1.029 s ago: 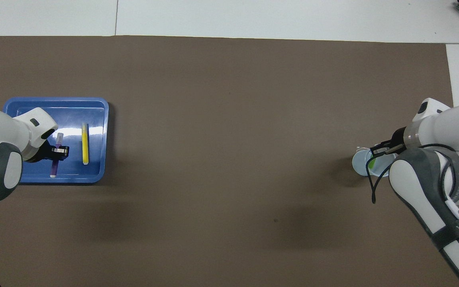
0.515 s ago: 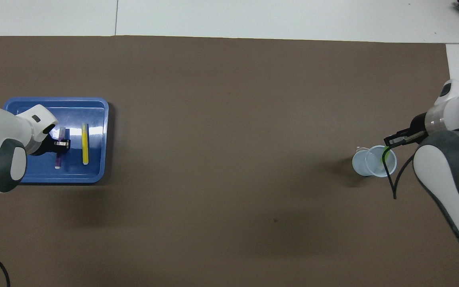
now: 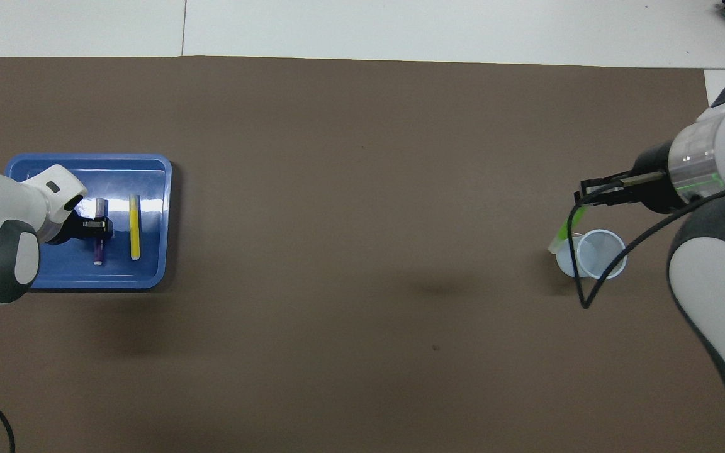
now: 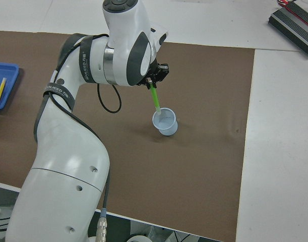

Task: Right arm passes pens to left for tray arrangement
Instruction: 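Pull the green pen from the cup with the right gripper, then grasp the green pen from the right gripper with the left gripper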

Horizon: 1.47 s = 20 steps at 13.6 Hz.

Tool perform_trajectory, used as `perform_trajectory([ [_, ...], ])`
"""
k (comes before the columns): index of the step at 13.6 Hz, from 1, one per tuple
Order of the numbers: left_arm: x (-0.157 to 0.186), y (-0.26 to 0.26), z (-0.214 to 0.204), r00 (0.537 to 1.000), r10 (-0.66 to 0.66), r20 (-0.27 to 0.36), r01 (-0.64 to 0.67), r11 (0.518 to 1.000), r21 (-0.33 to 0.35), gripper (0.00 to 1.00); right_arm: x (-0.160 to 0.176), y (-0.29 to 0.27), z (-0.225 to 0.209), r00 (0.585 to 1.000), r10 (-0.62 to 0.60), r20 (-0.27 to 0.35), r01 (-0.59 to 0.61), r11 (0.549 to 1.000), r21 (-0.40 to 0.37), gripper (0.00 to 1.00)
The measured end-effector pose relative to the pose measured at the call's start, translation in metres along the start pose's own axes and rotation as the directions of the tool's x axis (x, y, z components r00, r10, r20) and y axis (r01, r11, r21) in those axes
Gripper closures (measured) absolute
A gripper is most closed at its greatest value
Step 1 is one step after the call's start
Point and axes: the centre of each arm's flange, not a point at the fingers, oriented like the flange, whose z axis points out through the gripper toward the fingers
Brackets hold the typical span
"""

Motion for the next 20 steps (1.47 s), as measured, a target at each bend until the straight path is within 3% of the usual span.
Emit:
perform_trajectory([
  [3, 0.000, 0.002, 0.002, 1.000, -0.022, 0.006, 0.022, 0.999, -0.024, 0.02, 0.002, -0.052, 0.002, 0.965, 0.260, -0.021, -0.254, 0.957, 0.143, 0.82],
  [5, 0.008, 0.004, -0.010, 0.996, -0.087, 0.022, 0.089, 0.992, -0.093, 0.00, 0.002, -0.088, 0.007, 0.903, 0.428, -0.028, -0.411, 0.882, 0.230, 0.82],
  [7, 0.021, 0.007, -0.041, 0.990, -0.122, 0.071, 0.131, 0.981, -0.145, 0.00, -0.005, -0.117, 0.020, 0.865, 0.501, -0.024, -0.475, 0.834, 0.282, 0.82],
  [10, 0.035, 0.021, -0.096, 0.966, -0.213, 0.146, 0.238, 0.953, -0.185, 0.00, -0.018, -0.142, 0.035, 0.823, 0.568, -0.023, -0.528, 0.778, 0.342, 0.82],
  [12, 0.037, 0.049, -0.122, 0.929, -0.318, 0.190, 0.351, 0.920, -0.176, 0.00, -0.030, -0.163, 0.044, 0.783, 0.621, -0.034, -0.563, 0.731, 0.386, 0.82],
  [15, 0.030, 0.111, -0.153, 0.811, -0.528, 0.251, 0.572, 0.806, -0.153, 0.00, -0.048, -0.187, 0.059, 0.737, 0.675, -0.032, -0.599, 0.674, 0.433, 0.82],
  [17, 0.023, 0.144, -0.167, 0.698, -0.647, 0.306, 0.705, 0.697, -0.134, 0.00, -0.055, -0.196, 0.067, 0.711, 0.703, -0.028, -0.616, 0.641, 0.459, 0.82],
  [20, 0.014, 0.180, -0.186, 0.513, -0.765, 0.388, 0.849, 0.519, -0.098, 0.00, -0.060, -0.197, 0.078, 0.705, 0.709, -0.032, -0.618, 0.636, 0.463, 0.82],
])
